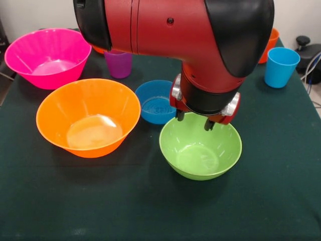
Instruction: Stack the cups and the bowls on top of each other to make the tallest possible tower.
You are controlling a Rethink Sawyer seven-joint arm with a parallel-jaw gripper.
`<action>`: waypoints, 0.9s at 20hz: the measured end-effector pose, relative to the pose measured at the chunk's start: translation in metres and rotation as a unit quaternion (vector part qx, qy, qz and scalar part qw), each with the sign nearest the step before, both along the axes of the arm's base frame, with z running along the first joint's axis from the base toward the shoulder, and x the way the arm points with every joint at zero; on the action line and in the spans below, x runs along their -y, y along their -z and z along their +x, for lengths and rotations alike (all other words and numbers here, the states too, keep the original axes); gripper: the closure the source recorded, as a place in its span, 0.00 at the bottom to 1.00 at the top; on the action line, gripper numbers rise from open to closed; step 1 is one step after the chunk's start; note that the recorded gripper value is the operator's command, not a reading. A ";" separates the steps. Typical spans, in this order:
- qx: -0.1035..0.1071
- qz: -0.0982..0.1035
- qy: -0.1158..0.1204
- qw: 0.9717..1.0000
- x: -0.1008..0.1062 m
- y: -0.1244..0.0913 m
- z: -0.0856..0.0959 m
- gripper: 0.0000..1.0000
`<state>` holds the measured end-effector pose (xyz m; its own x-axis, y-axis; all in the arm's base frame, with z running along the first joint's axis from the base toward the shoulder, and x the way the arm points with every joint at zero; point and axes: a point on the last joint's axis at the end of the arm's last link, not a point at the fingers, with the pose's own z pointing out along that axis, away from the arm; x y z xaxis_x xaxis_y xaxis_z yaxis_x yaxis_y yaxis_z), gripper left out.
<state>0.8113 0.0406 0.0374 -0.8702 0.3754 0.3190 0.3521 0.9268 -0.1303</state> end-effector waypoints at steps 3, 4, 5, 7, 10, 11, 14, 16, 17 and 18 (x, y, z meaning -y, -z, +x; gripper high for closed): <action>-0.001 -0.001 0.000 1.000 0.000 0.001 0.000 0.00; -0.001 -0.001 0.000 1.000 0.001 0.002 0.000 0.00; -0.001 -0.001 0.000 1.000 0.001 0.002 0.000 0.00; 0.000 -0.001 0.001 1.000 0.003 0.006 0.000 0.00; -0.001 -0.002 0.003 1.000 0.006 0.010 0.000 0.00; 0.000 -0.002 0.003 1.000 0.006 0.011 0.000 0.00; 0.001 -0.004 0.004 1.000 0.010 0.014 0.001 0.00; 0.001 -0.006 0.005 1.000 0.012 0.017 0.001 0.00; 0.002 -0.007 0.006 1.000 0.015 0.019 0.002 0.00; 0.002 -0.008 0.007 1.000 0.016 0.021 0.002 0.00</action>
<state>0.8133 0.0245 0.0169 -0.8667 0.3917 0.3087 0.3649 0.9200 -0.1428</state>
